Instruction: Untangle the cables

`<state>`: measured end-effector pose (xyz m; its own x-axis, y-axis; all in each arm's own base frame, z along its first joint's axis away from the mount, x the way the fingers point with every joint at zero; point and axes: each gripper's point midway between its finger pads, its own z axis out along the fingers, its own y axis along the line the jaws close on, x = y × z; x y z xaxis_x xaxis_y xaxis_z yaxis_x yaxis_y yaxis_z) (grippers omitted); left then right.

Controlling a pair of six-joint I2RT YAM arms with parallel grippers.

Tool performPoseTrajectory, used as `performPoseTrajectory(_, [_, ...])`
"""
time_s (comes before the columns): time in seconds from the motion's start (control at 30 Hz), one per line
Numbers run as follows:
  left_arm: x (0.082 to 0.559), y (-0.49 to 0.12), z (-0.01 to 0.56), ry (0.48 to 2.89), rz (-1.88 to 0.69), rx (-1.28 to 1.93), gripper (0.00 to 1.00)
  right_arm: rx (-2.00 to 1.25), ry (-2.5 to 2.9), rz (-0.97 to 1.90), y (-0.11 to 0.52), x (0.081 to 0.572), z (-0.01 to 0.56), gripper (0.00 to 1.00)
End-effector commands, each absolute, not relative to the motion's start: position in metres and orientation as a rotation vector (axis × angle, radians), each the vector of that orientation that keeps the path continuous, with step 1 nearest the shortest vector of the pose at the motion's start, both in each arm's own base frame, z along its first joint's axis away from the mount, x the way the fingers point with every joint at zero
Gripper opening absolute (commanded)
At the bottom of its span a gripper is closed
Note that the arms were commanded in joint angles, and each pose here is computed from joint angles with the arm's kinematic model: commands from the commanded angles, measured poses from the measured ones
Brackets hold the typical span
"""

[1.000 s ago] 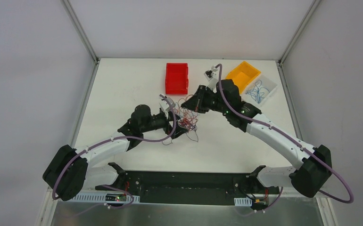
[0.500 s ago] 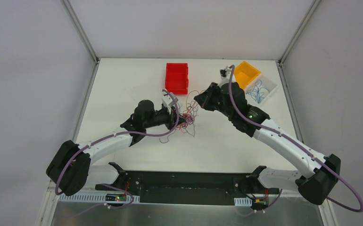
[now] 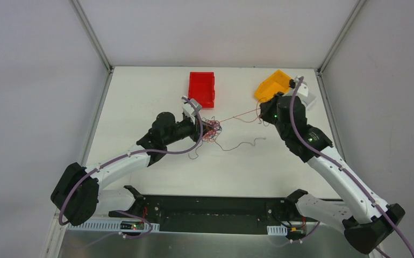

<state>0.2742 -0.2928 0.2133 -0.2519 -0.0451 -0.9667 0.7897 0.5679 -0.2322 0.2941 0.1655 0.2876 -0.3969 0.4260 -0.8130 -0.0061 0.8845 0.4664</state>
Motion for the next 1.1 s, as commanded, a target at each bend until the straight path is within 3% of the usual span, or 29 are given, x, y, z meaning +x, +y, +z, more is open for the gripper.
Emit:
performPoseTrajectory(0.0, [0.284, -0.258, 0.158, 1.874, -0.727, 0.536, 0.00, 0.504, 1.759, 0.247, 0.084, 0.303, 0.312, 0.00])
performPoseTrajectory(0.23, [0.297, -0.243, 0.148, 1.921, -0.618, 0.446, 0.00, 0.493, 1.867, 0.271, 0.095, 0.306, 0.278, 0.00])
performPoseTrajectory(0.4, [0.328, -0.161, 0.129, 2.027, -0.167, 0.063, 0.00, 0.658, 1.812, 0.070, 0.043, 0.306, 0.281, 0.00])
performPoseTrajectory(0.63, [0.322, -0.059, 0.123, 2.034, 0.299, -0.363, 0.00, 0.909, 1.687, -0.084, -0.021, 0.294, 0.279, 0.00])
performPoseTrajectory(0.8, [0.317, -0.043, 0.128, 1.984, 0.367, -0.443, 0.00, 0.900, 1.702, -0.035, -0.016, 0.302, 0.281, 0.00])
performPoseTrajectory(1.07, [0.324, -0.073, 0.129, 2.043, 0.192, -0.324, 0.00, 0.616, 1.889, 0.315, 0.061, 0.345, 0.295, 0.00])
